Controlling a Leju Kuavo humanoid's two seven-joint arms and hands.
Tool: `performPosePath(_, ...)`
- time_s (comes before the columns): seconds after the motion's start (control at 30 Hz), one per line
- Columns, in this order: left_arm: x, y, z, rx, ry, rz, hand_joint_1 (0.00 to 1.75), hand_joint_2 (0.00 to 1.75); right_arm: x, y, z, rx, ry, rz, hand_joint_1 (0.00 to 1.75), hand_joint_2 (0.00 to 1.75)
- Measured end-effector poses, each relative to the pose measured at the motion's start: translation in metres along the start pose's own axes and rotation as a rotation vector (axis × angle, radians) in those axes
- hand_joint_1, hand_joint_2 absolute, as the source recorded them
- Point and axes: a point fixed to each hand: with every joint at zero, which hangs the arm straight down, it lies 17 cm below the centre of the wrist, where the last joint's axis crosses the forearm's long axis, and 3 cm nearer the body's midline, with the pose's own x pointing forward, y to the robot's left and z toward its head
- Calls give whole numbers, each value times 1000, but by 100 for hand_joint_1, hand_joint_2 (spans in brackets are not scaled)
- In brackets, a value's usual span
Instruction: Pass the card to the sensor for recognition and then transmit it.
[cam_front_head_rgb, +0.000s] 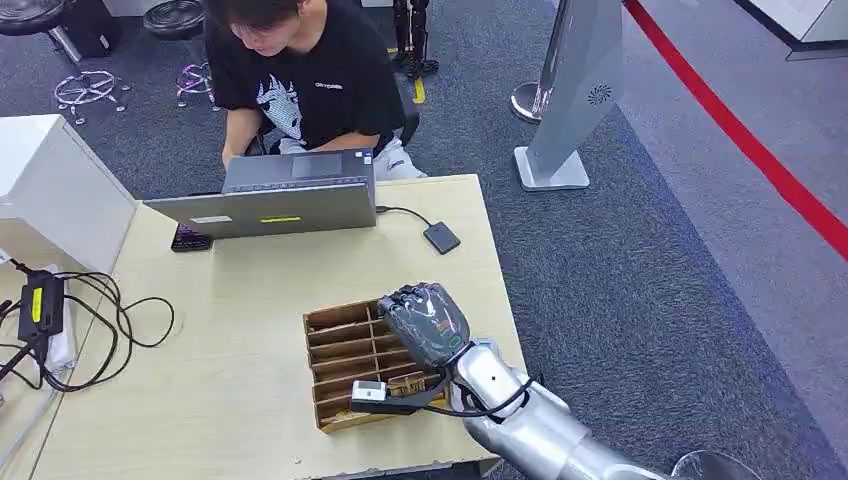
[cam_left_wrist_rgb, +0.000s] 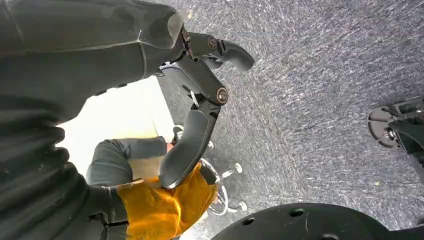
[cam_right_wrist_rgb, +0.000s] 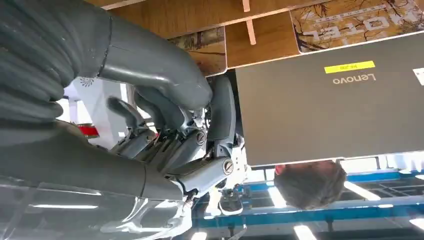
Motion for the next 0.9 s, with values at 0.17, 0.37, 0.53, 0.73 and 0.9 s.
performPosePath(0.17,0,0,0,1,1,3,0,175,-1,-1,0,-5,5,2,3,175)
performPosePath(0.37,-1,1,0,3,1,2,0,175,-1,-2,-1,-11,7,3,0,175)
performPosePath(0.53,-1,1,0,2,2,6,0,175,-1,-4,-1,-20,7,4,0,175)
performPosePath(0.73,-1,1,0,1,3,13,0,175,-1,-6,-2,-25,6,3,0,175)
performPosePath(0.9,-1,1,0,1,3,14,0,175,-1,-6,-2,-25,6,4,0,175)
